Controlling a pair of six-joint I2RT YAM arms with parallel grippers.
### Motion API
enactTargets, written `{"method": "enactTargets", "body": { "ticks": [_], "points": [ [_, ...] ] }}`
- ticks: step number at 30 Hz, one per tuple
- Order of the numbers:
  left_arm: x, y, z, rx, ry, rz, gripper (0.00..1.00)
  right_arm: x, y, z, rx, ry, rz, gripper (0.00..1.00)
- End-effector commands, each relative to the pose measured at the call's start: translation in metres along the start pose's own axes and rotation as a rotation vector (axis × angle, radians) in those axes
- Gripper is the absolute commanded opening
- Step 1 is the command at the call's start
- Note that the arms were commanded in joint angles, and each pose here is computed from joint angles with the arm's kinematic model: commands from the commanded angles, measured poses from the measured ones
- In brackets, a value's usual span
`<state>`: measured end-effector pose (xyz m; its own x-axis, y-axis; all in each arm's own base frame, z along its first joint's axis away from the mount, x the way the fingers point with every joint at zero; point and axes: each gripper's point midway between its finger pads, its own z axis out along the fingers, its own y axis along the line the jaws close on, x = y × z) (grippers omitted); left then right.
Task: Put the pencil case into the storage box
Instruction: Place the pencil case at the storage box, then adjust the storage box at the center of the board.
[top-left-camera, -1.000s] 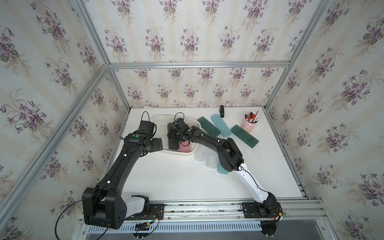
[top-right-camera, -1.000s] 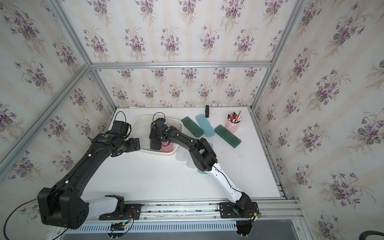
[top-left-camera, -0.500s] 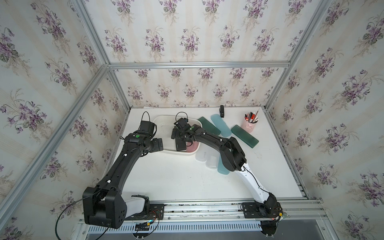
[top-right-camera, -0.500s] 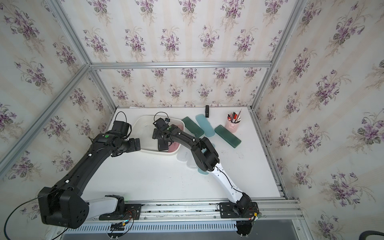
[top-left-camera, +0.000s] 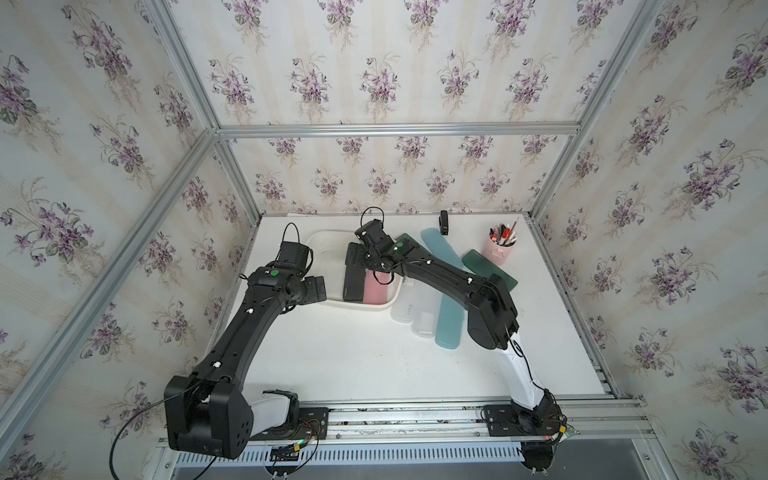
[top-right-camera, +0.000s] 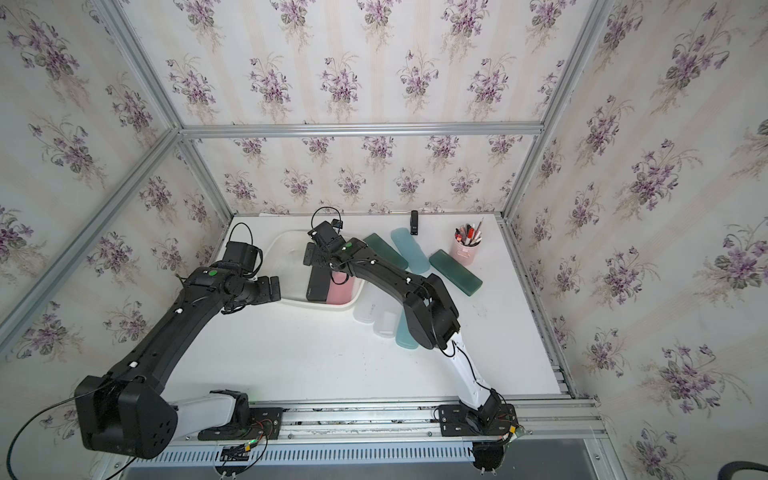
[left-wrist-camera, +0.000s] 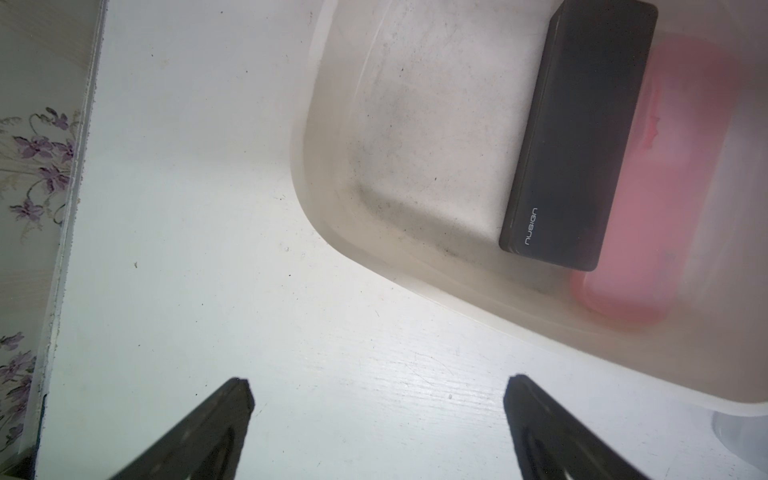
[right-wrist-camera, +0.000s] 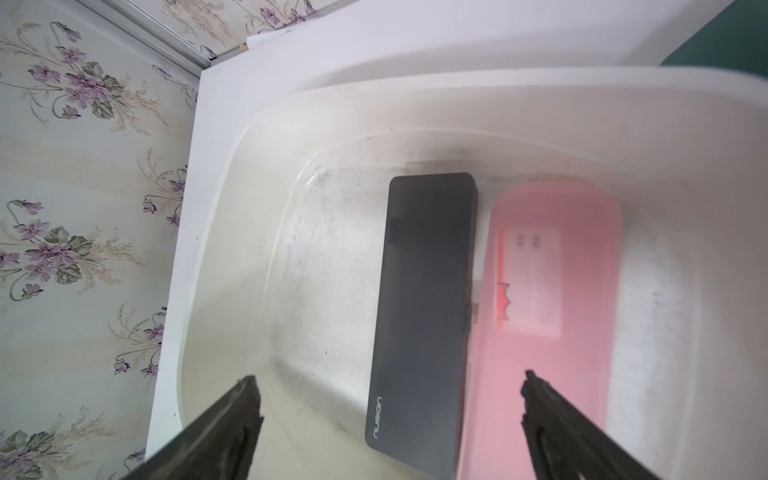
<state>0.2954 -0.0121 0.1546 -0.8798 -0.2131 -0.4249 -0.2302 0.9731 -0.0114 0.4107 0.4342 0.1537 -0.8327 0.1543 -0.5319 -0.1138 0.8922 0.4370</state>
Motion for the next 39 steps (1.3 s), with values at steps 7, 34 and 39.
{"method": "enactTargets", "body": {
  "ticks": [7,34,39],
  "points": [
    [-0.010,-0.012,-0.003,0.055,-0.008,0.040,1.00,0.007,-0.150,-0.097,0.312,-0.053,0.009,1.00],
    [-0.079,0.018,0.098,-0.107,0.167,0.015,0.91,0.035,-0.196,-0.116,0.093,-0.012,0.035,0.93],
    [-0.061,0.013,0.110,-0.078,0.211,-0.042,0.68,0.006,-0.156,-0.090,0.032,-0.001,-0.016,0.90]
  ]
}}
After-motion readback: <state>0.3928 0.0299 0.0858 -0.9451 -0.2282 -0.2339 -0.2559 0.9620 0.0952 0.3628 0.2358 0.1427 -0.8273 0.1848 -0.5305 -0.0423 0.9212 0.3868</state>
